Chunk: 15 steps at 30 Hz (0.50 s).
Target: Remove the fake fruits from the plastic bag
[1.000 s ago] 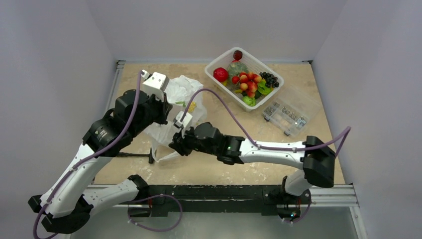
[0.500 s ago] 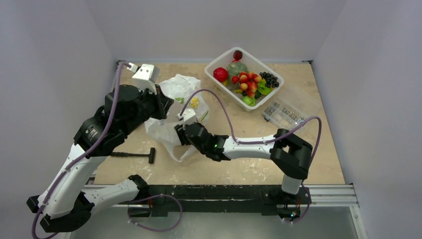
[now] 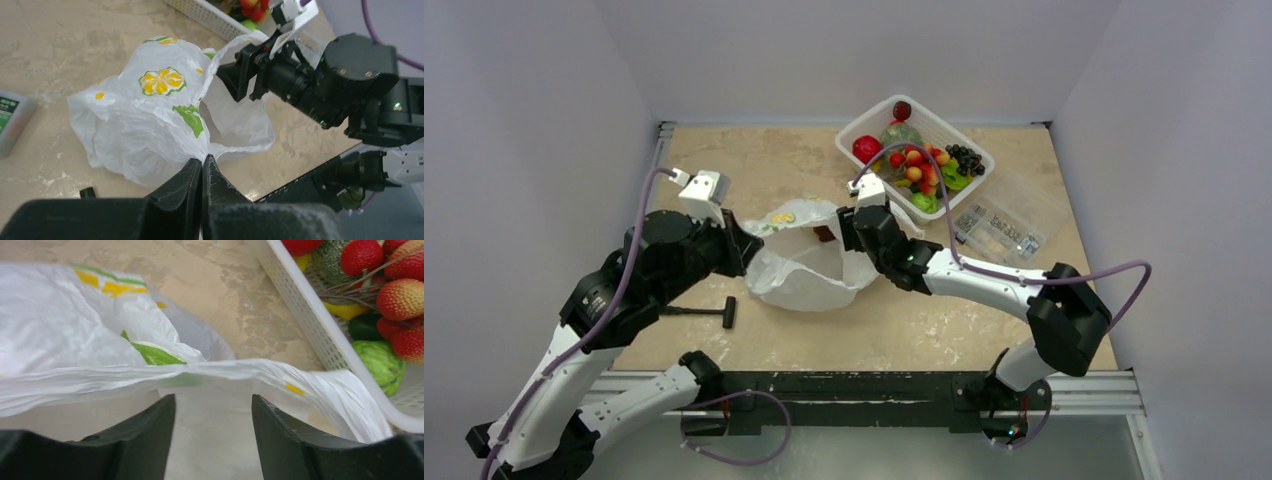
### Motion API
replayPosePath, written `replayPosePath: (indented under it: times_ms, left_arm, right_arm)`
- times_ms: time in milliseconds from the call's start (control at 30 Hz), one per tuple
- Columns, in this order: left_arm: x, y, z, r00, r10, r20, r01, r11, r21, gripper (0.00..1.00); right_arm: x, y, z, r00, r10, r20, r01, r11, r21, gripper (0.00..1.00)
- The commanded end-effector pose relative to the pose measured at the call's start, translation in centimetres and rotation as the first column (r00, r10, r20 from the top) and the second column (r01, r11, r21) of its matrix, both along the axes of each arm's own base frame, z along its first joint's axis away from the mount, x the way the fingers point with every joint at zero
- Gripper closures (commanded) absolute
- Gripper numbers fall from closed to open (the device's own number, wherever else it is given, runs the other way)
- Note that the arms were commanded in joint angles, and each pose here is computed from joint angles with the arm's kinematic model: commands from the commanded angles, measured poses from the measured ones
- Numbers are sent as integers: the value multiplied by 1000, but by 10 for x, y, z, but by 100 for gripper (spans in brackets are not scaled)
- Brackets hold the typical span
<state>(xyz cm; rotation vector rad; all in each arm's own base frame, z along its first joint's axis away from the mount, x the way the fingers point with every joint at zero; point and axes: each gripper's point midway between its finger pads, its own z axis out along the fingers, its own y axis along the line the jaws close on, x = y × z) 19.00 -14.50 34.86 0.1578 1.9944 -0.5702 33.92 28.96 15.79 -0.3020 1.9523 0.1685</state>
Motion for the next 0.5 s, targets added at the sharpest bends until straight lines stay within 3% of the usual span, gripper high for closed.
replayPosePath:
  times_ms: [0,133,233,367,467]
  left_arm:
    - [-24,-20,-39,983,-113,-144,104,993,-63,100]
    - [-42,-26,-66,965,-176,-196,154,981,-120,100]
    - [-52,-25,-70,961,-216,-172,191,970,-148,100]
    - [-62,-16,-82,959,-214,-187,192,973,-129,100]
    - [-60,0,-93,968,-118,-223,99,990,-97,100]
  right_arm:
    - [-23,12,13,992,125,-30,-123,992,36,48]
    - [-60,50,36,933,360,30,-360,919,161,54]
    - [-93,85,38,872,484,77,-490,858,152,54]
    - [-90,104,14,887,460,41,-461,878,124,59]
    - [-89,111,-14,882,470,7,-469,878,100,63]
